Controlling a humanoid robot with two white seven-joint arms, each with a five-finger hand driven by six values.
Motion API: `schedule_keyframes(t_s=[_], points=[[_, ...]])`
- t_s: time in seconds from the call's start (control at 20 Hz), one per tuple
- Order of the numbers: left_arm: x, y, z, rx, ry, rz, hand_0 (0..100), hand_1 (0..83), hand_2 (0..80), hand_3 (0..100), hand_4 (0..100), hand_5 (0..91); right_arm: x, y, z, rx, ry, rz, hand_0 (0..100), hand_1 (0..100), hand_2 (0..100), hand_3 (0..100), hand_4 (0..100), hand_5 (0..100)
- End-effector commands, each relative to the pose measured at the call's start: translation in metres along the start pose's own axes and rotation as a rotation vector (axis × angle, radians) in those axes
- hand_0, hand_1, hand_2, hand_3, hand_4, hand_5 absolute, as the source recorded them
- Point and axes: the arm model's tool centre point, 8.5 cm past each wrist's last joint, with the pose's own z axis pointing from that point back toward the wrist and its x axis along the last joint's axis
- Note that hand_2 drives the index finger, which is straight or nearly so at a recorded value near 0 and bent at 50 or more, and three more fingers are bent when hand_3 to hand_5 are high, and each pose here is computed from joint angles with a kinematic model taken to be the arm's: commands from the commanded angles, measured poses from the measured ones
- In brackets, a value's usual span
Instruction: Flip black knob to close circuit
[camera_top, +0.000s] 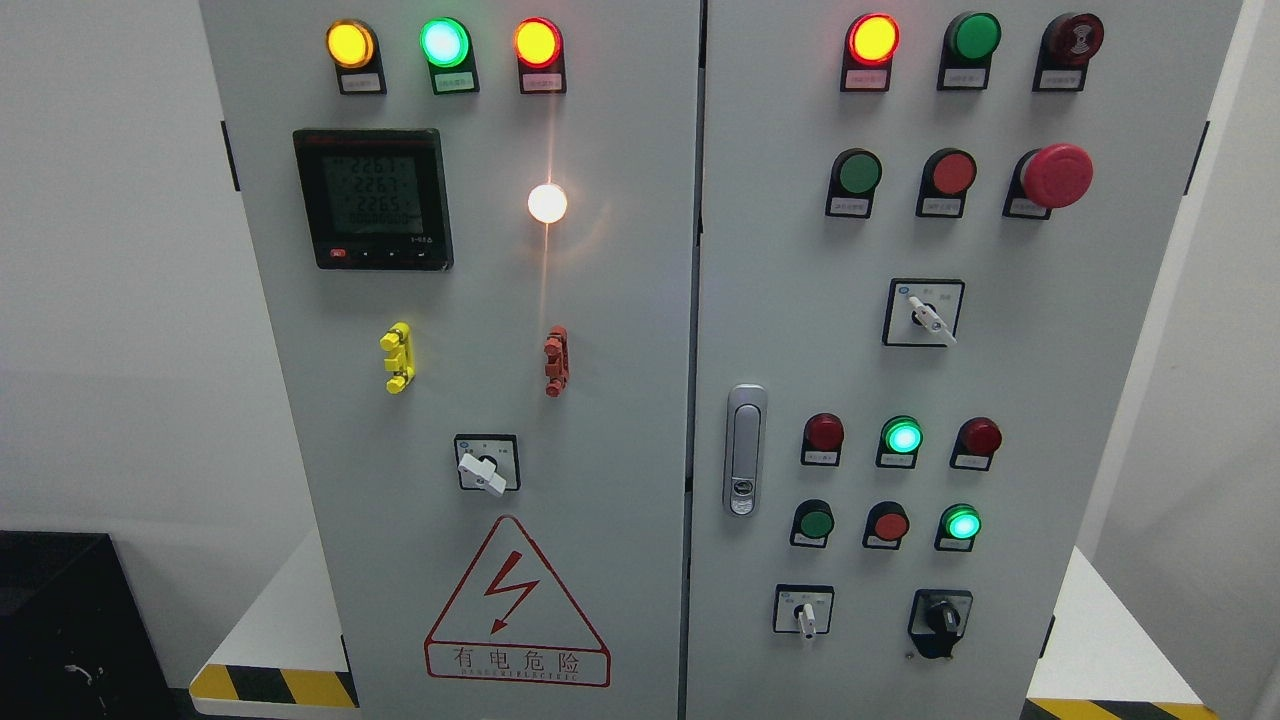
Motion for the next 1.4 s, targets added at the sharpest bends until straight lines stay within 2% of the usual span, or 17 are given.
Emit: schedule_keyframes(t_s=[0.0, 0.4, 0.85, 1.35], points=[[-0.005, -0.002, 0.000, -0.004, -0.006, 0.003, 12, 55.6, 0.0, 0, 0, 0.0, 0.040, -0.074, -0.014, -0.206, -0.127, 0.148, 0, 21, 93, 100, 93, 91], [-0.005, -0.002, 0.000, -0.004, -0.006, 0.003, 12, 55.6, 0.0, 0, 0, 0.0, 0.081, -0.122, -0.011, -0.361, -0.180, 0.299, 0, 13, 96, 100, 96, 94], [-0.005, -0.002, 0.000, -0.004, -0.006, 0.003, 12, 55.6, 0.0, 0, 0, 0.0, 0.114, -0.151, -0.007, -0.465, -0.232, 0.384, 0, 10, 96, 100, 97, 96], [-0.005, -0.002, 0.000, -0.004, -0.006, 0.003, 12, 55.6, 0.0, 0, 0, 0.0, 0.149, -0.180, -0.029, -0.566, -0.226, 0.444, 0, 11, 96, 100, 98, 96]])
